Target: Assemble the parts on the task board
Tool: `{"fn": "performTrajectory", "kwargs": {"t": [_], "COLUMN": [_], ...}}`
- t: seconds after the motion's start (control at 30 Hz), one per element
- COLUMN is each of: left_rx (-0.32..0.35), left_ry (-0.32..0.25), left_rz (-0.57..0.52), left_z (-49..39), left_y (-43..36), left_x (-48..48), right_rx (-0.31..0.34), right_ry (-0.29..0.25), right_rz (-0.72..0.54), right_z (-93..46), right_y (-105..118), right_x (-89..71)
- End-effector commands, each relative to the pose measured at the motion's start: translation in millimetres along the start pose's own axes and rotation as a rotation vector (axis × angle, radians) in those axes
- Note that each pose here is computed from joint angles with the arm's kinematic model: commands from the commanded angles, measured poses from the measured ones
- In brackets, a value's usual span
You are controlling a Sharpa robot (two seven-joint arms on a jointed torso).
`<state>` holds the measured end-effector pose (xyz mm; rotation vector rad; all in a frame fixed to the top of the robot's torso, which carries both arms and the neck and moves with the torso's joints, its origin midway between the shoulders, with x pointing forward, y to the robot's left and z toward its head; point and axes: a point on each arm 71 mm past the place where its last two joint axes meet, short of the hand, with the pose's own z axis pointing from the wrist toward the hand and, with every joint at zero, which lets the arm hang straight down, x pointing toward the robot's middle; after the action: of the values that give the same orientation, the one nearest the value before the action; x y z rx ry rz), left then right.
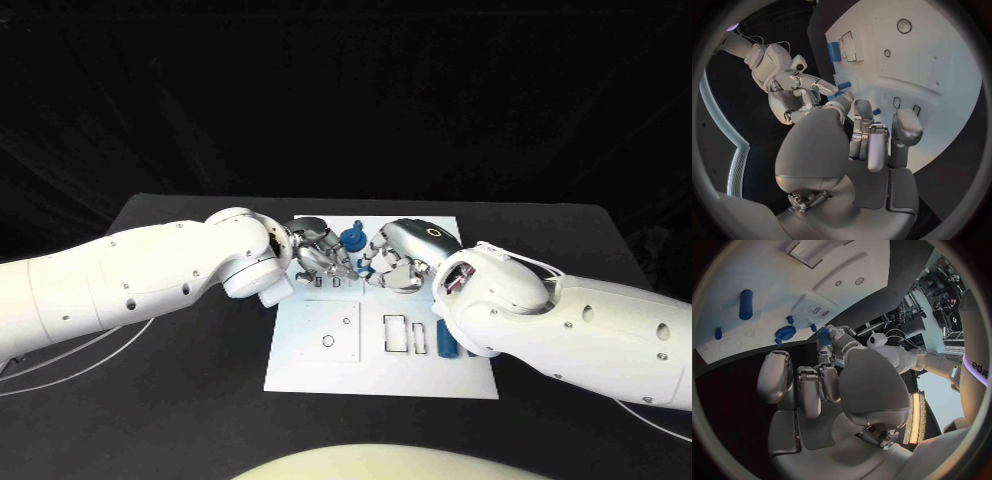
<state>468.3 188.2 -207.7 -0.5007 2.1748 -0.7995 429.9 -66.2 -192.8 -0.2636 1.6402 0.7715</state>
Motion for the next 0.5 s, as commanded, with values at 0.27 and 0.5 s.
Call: {"fn": "performTrajectory", "kwargs": {"t": [0.27,0.5], "left_rx": [-0.027,-0.069], "left_ry": [-0.029,-0.097], "left_rz": [-0.006,-0.033], "left_z": [-0.6,-7.8], "left_y": [13.0,36.5], "left_x": [-13.0,-37.4], "right_rx": [0.016,0.011], "right_ry": [0.047,0.096], "right_rz": [-0.076,-0.171], "right_z": [5.1,14.2], "right_y": [-6.0,-4.8], "right_x": [-0.2,-0.3]}}
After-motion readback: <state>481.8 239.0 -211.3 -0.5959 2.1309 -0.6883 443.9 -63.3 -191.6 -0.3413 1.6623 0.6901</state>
